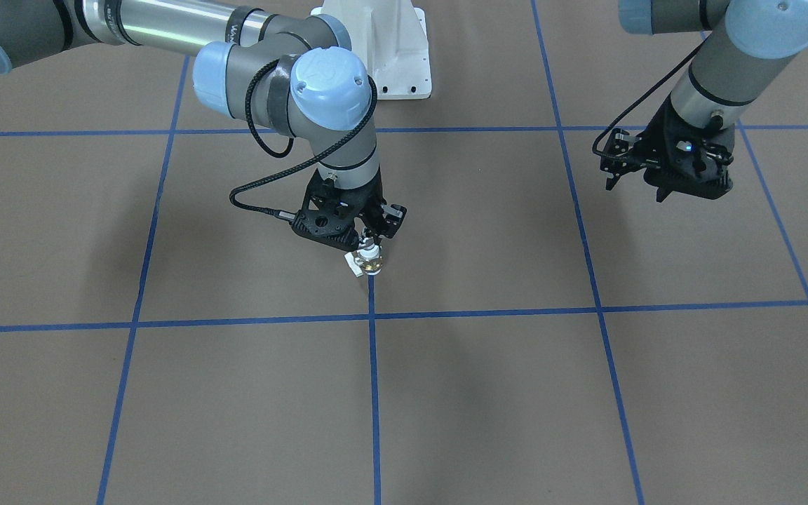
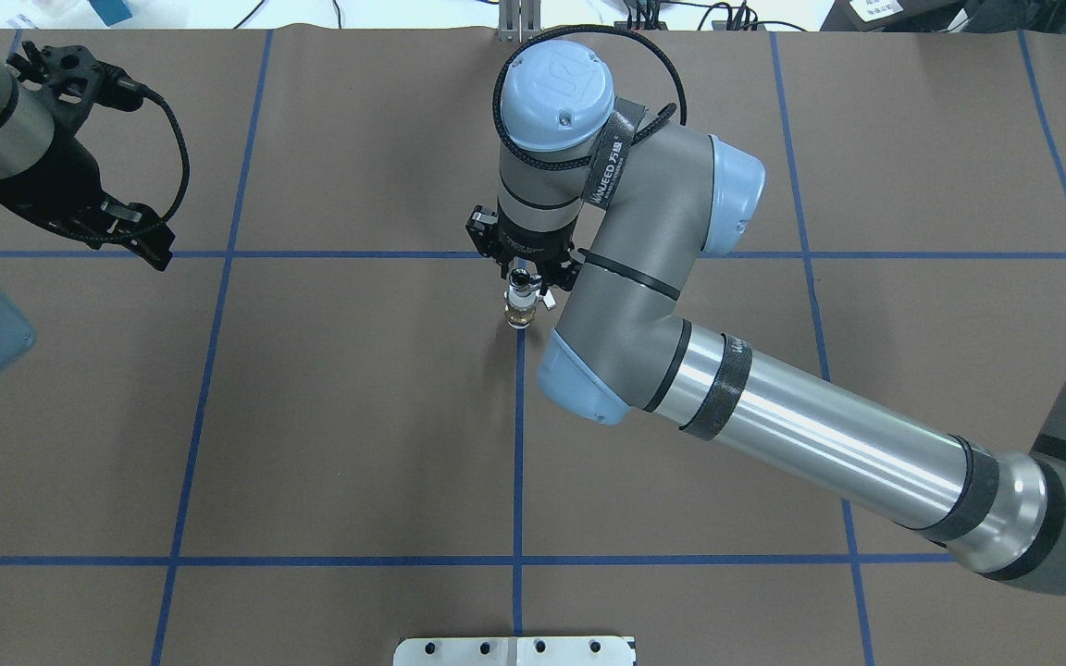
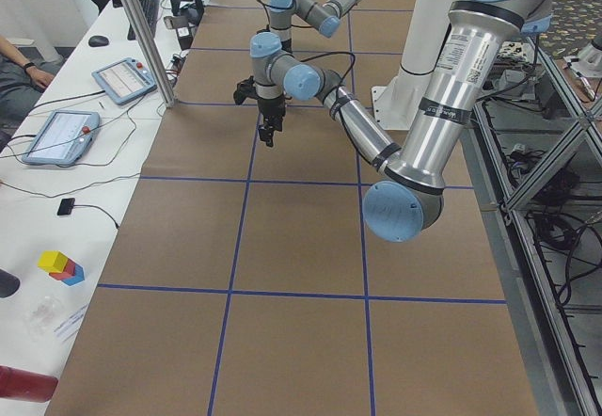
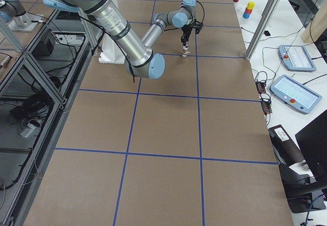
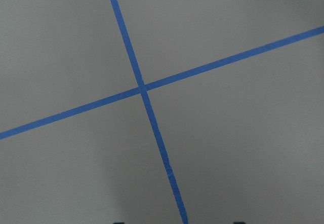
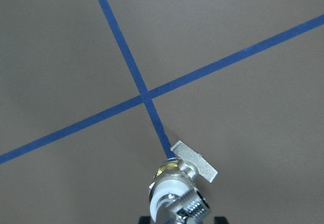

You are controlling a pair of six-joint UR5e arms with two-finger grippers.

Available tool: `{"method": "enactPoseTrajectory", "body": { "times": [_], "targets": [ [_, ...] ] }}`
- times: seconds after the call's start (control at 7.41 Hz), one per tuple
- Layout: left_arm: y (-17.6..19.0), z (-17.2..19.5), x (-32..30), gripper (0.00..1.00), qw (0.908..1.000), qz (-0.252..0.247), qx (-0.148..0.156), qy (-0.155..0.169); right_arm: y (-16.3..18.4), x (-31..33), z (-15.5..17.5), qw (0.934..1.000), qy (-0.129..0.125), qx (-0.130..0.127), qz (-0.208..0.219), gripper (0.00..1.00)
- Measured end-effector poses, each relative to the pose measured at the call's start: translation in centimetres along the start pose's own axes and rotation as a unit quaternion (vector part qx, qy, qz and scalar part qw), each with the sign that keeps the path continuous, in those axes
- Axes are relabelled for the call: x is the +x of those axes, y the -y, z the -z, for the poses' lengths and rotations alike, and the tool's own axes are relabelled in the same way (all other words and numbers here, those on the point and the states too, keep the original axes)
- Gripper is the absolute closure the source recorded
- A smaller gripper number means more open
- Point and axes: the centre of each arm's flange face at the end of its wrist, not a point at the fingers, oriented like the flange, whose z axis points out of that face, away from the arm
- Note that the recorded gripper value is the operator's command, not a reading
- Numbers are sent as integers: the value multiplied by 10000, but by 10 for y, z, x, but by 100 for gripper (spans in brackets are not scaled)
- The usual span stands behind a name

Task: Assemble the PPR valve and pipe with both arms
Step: 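Press the chrome elbow down onto the valve top with the right gripper, then open the right gripper and withdraw the right arm from the valve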

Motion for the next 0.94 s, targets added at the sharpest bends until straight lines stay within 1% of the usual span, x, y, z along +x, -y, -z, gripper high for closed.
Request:
{"method": "enactPoseTrajectory", "body": {
  "times": [0.27, 0.4, 0.54, 0.68, 0.81, 0.94],
  "targets": [
    [-1, 3, 2, 22, 10000, -20, 26, -13, 3, 0, -1, 10000, 50, 12, 3, 24],
    [-2, 6, 3, 22, 10000, -29, 41, -20, 6, -1, 1, 10000, 83, 24, -4, 4],
    [-5, 11, 6, 22, 10000, -6, 62, -29, 9, -2, 6, 9999, 145, 48, -16, 0],
    [-9, 19, 11, 22, 9999, 45, 98, -48, 15, -2, 13, 9997, 223, 83, -27, 0],
    [-13, 28, 16, 20, 9998, 76, 135, -91, 19, -2, 24, 9994, 319, 117, -31, 0],
    [-16, 34, 19, 19, 9997, 89, 146, -170, 26, 4, 42, 9988, 459, 148, -39, 0]
  ]
}}
